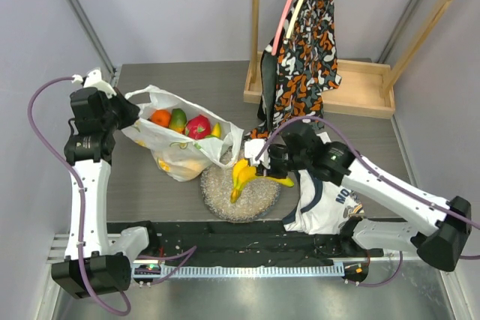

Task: Take the fake fruits out of the plastic bag
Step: Place the fake fruit on the plate, then adjust the plastic bag at the center of the board.

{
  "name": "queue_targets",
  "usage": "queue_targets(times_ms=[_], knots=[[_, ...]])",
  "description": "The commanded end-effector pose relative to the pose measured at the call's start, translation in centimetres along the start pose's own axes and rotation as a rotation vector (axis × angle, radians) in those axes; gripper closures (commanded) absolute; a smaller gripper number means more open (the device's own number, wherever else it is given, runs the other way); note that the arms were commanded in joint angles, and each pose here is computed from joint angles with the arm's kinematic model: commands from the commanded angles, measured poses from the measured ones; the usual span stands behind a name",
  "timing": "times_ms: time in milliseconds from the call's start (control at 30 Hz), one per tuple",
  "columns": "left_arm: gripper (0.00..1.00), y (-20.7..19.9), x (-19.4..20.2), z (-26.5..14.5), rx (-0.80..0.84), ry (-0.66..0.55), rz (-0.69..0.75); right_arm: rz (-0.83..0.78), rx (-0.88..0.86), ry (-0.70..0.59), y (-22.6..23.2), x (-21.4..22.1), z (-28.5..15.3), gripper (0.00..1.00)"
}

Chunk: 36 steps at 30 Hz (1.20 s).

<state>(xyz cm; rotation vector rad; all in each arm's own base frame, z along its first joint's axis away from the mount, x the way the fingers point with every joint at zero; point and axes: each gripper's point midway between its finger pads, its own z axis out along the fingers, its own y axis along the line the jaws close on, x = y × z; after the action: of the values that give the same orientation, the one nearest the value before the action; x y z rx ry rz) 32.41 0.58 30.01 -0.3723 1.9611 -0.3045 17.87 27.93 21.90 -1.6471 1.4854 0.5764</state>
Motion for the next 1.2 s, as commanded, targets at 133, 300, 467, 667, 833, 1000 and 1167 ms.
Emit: queue_targets(times_ms=[133,300,467,667,833,1000,1167], knots=[[1.0,-0.9,-1.5,0.5,0.061,-0.019,0.065,0.019,0.148,-0.009,-5.3,4.2,6.1,0.99],[1.0,-0.4,-0.3,0.8,0.065,0.043,0.147,0.098,0.155,-0.067,-7.7,3.8,8.4,0.99],[1.0,0.6,2.1,0.3,0.051,0.12,0.21,0.155,0.118,-0.069,-7.4,4.8,9.9,0.99],[1.0,-0.4,2.5,-0.5,0.107,0.108,0.201,0.239,0.066,0.001,-6.0,6.0,9.9,0.31],[1.0,-1.4,4.4,-2.7,0.179,0.11,0.212,0.274,0.119,-0.064,-9.1,-2.9,3.5,0.17],[1.0,-0.7,8.2,-4.7,0.184,0.161,0.212,0.288,0.2,-0.225,-11.5,-10.6,-1.5,0.2],[1.0,-0.4,8.8,-6.6,0.167,0.139,0.249,0.21,0.134,-0.356,-11.7,-12.8,4.4,0.35]])
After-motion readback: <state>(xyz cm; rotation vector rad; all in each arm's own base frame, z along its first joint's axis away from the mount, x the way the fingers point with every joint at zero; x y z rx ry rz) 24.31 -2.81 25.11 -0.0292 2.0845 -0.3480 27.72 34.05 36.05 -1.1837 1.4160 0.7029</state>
